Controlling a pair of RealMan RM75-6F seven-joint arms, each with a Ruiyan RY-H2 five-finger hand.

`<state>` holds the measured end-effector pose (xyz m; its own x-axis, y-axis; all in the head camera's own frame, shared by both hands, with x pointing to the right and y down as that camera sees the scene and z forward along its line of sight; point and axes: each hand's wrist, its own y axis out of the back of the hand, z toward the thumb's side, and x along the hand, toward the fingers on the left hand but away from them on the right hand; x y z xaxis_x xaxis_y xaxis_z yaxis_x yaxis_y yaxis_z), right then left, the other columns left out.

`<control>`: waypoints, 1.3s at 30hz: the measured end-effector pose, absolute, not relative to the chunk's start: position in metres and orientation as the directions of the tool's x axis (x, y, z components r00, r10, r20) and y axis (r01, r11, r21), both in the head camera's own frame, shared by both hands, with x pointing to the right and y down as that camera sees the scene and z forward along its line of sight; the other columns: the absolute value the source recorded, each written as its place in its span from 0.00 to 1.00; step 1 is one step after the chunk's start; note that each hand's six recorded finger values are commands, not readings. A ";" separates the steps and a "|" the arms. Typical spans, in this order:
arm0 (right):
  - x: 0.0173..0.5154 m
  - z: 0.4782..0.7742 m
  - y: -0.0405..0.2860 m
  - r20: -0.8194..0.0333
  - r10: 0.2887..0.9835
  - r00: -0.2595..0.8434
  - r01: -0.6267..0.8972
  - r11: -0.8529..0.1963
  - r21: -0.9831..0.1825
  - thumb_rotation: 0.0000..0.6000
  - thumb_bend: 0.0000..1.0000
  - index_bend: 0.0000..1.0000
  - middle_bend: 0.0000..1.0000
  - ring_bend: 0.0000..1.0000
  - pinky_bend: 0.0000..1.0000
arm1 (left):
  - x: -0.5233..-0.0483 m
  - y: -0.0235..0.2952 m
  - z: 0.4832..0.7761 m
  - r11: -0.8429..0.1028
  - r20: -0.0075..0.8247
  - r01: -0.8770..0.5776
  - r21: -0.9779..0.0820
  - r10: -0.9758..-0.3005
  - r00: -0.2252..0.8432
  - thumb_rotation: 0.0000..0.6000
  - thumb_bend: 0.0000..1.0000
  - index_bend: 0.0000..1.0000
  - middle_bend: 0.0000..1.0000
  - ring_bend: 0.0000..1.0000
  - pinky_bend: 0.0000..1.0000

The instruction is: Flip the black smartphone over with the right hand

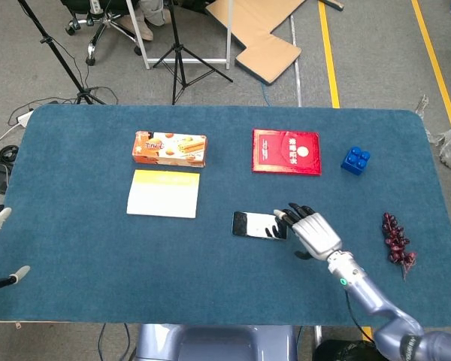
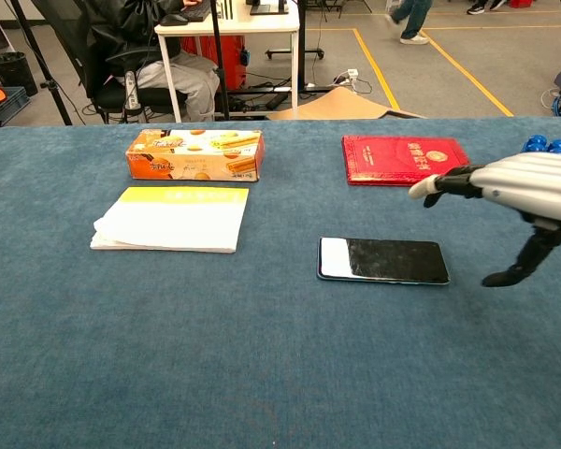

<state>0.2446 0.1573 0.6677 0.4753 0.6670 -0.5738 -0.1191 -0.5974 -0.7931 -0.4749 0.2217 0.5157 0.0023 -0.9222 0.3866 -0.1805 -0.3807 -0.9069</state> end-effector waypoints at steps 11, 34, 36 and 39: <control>0.191 0.702 0.151 -0.573 0.648 0.502 -0.233 -0.537 -0.811 1.00 0.14 0.18 0.22 0.14 0.26 | -0.480 0.217 0.524 -0.396 0.406 -0.174 -0.902 -0.914 -0.023 1.00 0.00 0.00 0.00 0.00 0.00; 0.168 0.735 0.154 -0.535 0.665 0.521 -0.297 -0.447 -0.844 1.00 0.15 0.20 0.23 0.14 0.26 | -0.481 0.213 0.532 -0.413 0.423 -0.167 -0.895 -0.905 -0.034 1.00 0.00 0.00 0.00 0.00 0.00; 0.168 0.737 0.154 -0.540 0.664 0.517 -0.299 -0.451 -0.841 1.00 0.15 0.20 0.23 0.14 0.26 | -0.481 0.213 0.532 -0.414 0.425 -0.167 -0.895 -0.905 -0.035 1.00 0.00 0.00 0.00 0.00 0.00; 0.167 0.740 0.155 -0.546 0.662 0.514 -0.302 -0.457 -0.837 1.00 0.15 0.20 0.23 0.14 0.26 | -0.481 0.213 0.532 -0.412 0.423 -0.166 -0.896 -0.906 -0.035 1.00 0.00 0.00 0.00 0.00 0.00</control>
